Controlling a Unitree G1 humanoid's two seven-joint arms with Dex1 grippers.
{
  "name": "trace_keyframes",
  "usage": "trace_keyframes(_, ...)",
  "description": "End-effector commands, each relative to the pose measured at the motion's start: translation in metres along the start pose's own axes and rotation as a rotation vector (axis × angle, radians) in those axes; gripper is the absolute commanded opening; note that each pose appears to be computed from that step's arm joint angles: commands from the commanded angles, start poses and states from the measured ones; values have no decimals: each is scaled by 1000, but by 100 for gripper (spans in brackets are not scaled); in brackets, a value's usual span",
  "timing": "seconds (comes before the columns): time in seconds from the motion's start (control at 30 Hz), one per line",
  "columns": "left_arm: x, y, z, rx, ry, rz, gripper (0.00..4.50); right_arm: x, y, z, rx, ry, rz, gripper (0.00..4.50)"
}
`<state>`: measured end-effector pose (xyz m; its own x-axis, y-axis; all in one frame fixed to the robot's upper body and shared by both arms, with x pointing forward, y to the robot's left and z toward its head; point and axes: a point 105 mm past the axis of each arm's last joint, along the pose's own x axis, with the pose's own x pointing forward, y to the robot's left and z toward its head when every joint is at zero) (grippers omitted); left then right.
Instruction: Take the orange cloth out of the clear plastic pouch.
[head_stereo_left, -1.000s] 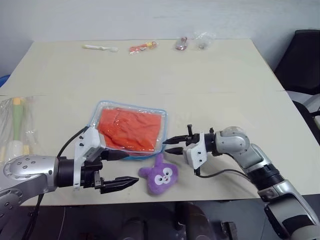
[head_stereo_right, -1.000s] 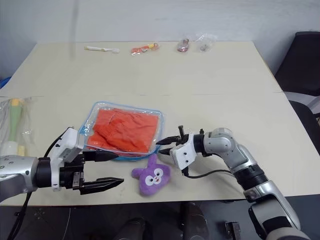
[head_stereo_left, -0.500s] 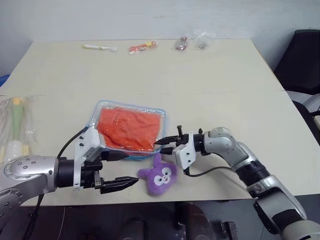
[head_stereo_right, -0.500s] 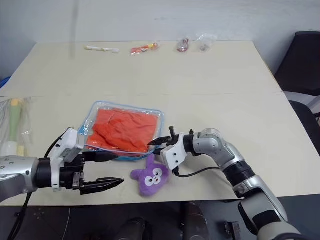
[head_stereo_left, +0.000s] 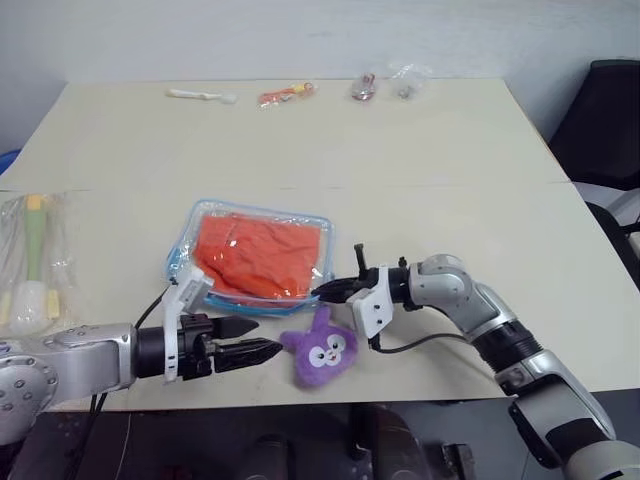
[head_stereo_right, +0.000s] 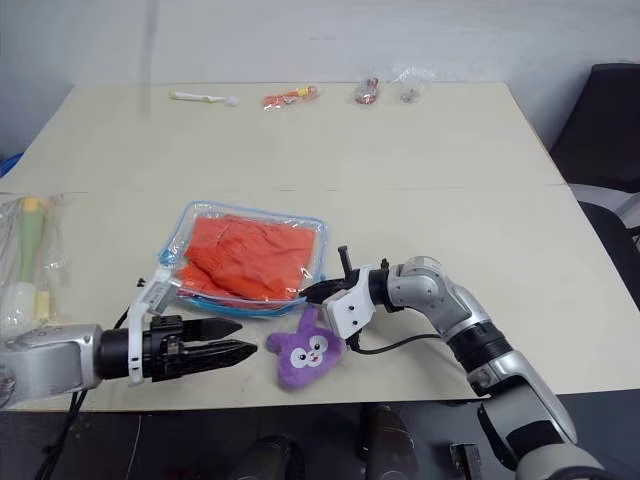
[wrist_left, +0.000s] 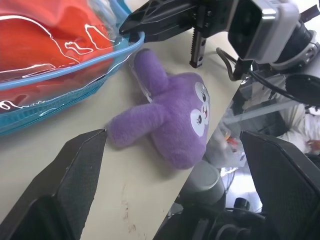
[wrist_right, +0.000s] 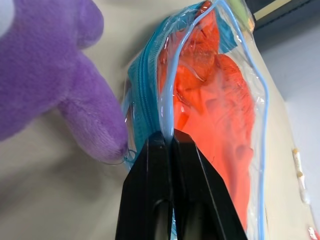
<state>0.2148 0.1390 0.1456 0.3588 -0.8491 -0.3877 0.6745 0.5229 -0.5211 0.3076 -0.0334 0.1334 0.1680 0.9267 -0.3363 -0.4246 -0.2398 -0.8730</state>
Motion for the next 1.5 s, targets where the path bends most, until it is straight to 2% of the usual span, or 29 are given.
trace_keyframes(0.03,16,7,-8,-17,60,6,450,-4,-13,8,-36,-18,-44,3)
trace_keyframes(0.43,47,9,-19,65,237,-64,450,-10,-19,14,-55,-6,-60,3)
trace_keyframes(0.6,56,11,-14,57,221,-68,450,-11,-19,15,-58,2,-63,3)
trace_keyframes(0.73,60,8,-7,52,187,-90,367,-11,-19,17,-57,0,-69,0)
trace_keyframes(1.1,59,10,-2,32,134,-65,4,-10,-18,17,-56,4,-70,0)
trace_keyframes(1.4,28,18,4,34,104,10,4,-12,-19,16,-62,8,-71,0)
trace_keyframes(1.5,22,6,12,181,80,-20,4,-13,-19,15,-58,8,-75,0)
